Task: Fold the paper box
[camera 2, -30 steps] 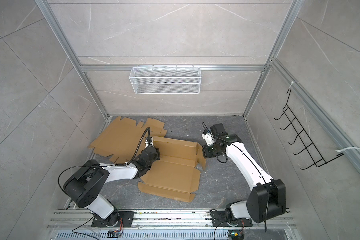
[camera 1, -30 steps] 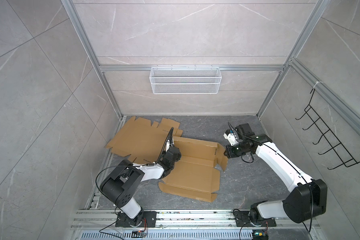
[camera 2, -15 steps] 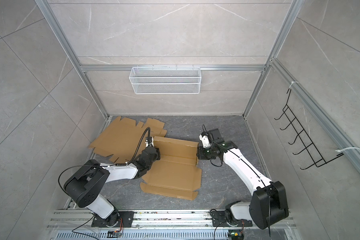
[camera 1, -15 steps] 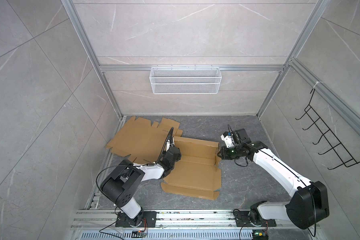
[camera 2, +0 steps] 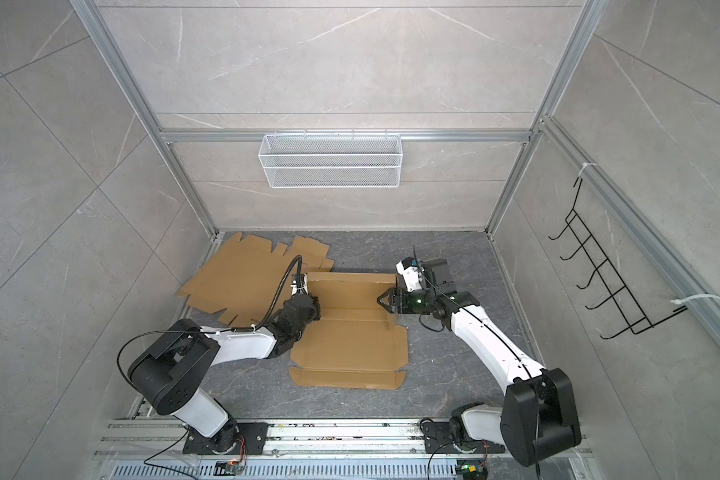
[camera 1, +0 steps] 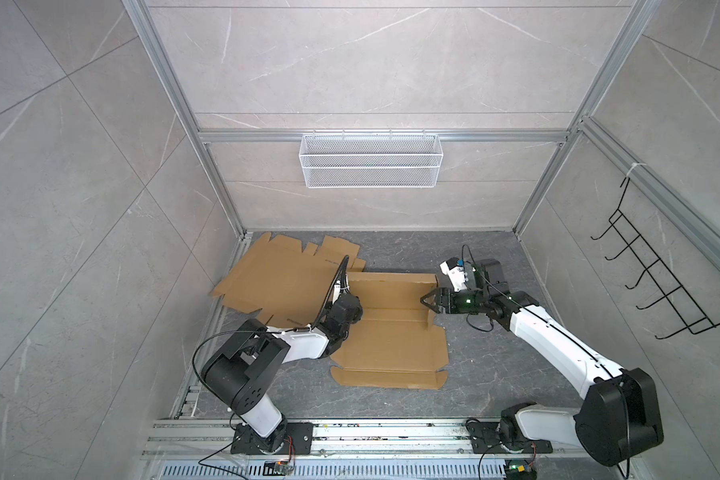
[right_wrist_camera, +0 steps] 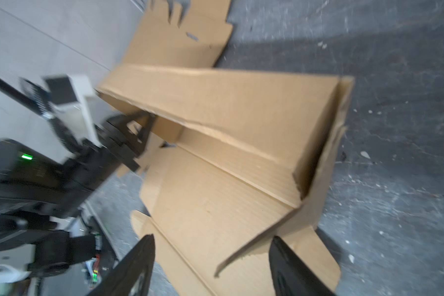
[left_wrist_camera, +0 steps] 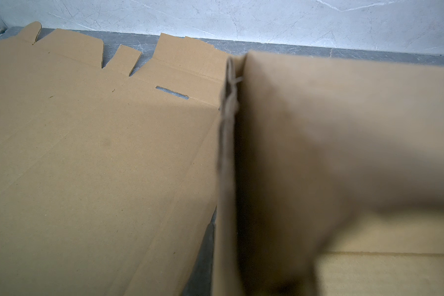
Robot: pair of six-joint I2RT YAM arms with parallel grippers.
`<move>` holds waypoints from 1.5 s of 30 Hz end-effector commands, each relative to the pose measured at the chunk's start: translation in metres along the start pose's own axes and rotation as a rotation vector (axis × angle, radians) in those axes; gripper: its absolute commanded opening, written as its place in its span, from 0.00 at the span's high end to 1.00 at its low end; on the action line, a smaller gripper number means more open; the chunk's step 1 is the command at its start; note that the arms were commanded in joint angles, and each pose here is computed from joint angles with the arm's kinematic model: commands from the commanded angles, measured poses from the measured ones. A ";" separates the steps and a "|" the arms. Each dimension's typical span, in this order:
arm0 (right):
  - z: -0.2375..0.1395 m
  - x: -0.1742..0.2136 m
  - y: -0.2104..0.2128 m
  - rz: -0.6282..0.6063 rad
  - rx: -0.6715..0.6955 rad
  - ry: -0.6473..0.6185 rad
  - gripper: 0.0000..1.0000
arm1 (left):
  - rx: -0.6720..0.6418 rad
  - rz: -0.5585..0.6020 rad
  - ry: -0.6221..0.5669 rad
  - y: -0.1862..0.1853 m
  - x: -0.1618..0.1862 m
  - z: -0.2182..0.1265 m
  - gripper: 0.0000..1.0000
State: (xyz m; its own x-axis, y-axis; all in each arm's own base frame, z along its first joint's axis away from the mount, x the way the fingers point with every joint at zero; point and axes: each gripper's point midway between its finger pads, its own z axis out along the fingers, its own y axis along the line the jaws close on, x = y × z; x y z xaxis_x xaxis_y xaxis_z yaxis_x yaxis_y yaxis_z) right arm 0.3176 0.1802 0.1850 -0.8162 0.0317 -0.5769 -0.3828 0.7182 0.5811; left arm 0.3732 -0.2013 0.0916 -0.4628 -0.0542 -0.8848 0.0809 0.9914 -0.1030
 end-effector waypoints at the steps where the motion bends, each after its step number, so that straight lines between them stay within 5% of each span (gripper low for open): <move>1: -0.018 -0.016 0.011 -0.013 -0.096 -0.069 0.26 | -0.018 0.066 0.107 0.009 0.034 -0.001 1.00; 13: -0.089 -0.072 -0.036 0.088 0.063 -0.291 0.30 | -0.021 0.077 0.122 0.010 0.038 0.000 1.00; 18: -0.120 -0.086 -0.123 0.188 0.436 -0.331 0.35 | -0.017 0.094 0.127 0.009 0.039 0.000 1.00; 22: -0.113 -0.086 -0.172 0.104 0.620 -0.264 0.38 | -0.009 0.101 0.135 0.008 0.040 0.001 1.00; 31: -0.023 -0.045 -0.177 -0.082 0.463 0.004 0.41 | -0.007 0.105 0.133 0.005 0.037 0.003 1.00; 45: 0.009 0.026 -0.089 -0.323 0.304 0.282 0.41 | -0.002 0.101 0.119 0.002 0.030 0.004 1.00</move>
State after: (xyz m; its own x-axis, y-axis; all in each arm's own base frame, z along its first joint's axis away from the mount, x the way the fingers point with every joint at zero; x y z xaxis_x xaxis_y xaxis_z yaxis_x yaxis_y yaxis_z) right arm 0.3584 0.1216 0.1199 -0.7666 -0.3147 -0.5597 -0.4903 0.8498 0.1937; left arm 0.3738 -0.2022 0.0919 -0.4664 -0.0172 -0.8844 0.0973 0.9927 -0.0706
